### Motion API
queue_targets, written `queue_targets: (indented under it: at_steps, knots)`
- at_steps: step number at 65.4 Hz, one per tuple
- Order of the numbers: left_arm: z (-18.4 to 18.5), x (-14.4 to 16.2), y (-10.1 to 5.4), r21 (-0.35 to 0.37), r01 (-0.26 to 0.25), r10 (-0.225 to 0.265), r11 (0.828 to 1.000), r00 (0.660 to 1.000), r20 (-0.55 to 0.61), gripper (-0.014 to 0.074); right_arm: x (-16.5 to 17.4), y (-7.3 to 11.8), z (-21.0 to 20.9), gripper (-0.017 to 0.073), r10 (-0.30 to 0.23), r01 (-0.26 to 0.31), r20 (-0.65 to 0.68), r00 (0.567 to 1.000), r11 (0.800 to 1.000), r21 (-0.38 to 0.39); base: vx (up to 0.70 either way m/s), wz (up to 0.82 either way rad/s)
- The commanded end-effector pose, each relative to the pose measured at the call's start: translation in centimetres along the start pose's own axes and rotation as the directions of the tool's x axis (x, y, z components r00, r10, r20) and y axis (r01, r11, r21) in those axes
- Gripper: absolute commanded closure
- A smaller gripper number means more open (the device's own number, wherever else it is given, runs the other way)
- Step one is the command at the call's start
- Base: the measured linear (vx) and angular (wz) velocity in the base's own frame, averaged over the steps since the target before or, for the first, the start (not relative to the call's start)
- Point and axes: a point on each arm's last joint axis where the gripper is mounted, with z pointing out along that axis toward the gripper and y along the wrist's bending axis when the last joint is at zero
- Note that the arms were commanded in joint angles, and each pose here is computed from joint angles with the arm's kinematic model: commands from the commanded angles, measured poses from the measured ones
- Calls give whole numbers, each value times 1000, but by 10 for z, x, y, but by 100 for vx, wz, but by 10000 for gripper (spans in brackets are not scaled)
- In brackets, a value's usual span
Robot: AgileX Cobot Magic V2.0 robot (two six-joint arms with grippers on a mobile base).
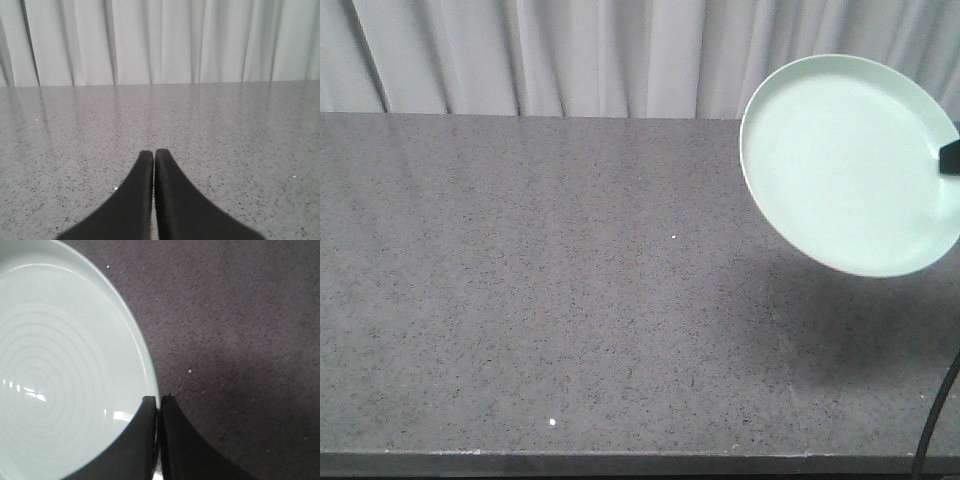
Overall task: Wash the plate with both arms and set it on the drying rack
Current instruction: 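Lift the plate with the right gripper and tilt it upright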
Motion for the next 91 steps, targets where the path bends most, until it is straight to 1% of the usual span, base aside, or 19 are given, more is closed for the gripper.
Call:
queue_targets:
  at_steps: [1, 8, 18, 25, 34, 48, 91]
  knots:
    - [0, 0, -1, 15, 16, -17, 1000, 998, 65, 600, 10, 27, -19, 566, -22, 26, 99, 995, 998, -49, 0, 0]
    - [0, 0, -1, 15, 16, -17, 1000, 998, 65, 600, 26, 43, -29, 566, -44, 49, 119, 992, 998, -41, 0, 0]
    - [0, 0, -1, 15, 16, -17, 1000, 998, 65, 600, 33, 65, -49, 566, -109, 109, 195, 975, 994, 11, 0, 0]
    - [0, 0, -1, 15, 16, -17, 1000, 998, 65, 600, 37, 71, -58, 566, -152, 139, 220, 964, 988, 71, 0, 0]
    - [0, 0, -1, 15, 16, -17, 1000, 998, 65, 600, 41, 75, -64, 566, -184, 163, 212, 960, 980, 112, 0, 0]
    - [0, 0, -1, 15, 16, -17, 1000, 998, 65, 600, 45, 82, -68, 566, -199, 179, 217, 956, 978, 110, 0, 0]
    - [0, 0, -1, 15, 16, -17, 1000, 998, 65, 600, 45, 82, -68, 566, -199, 179, 217, 956, 978, 110, 0, 0]
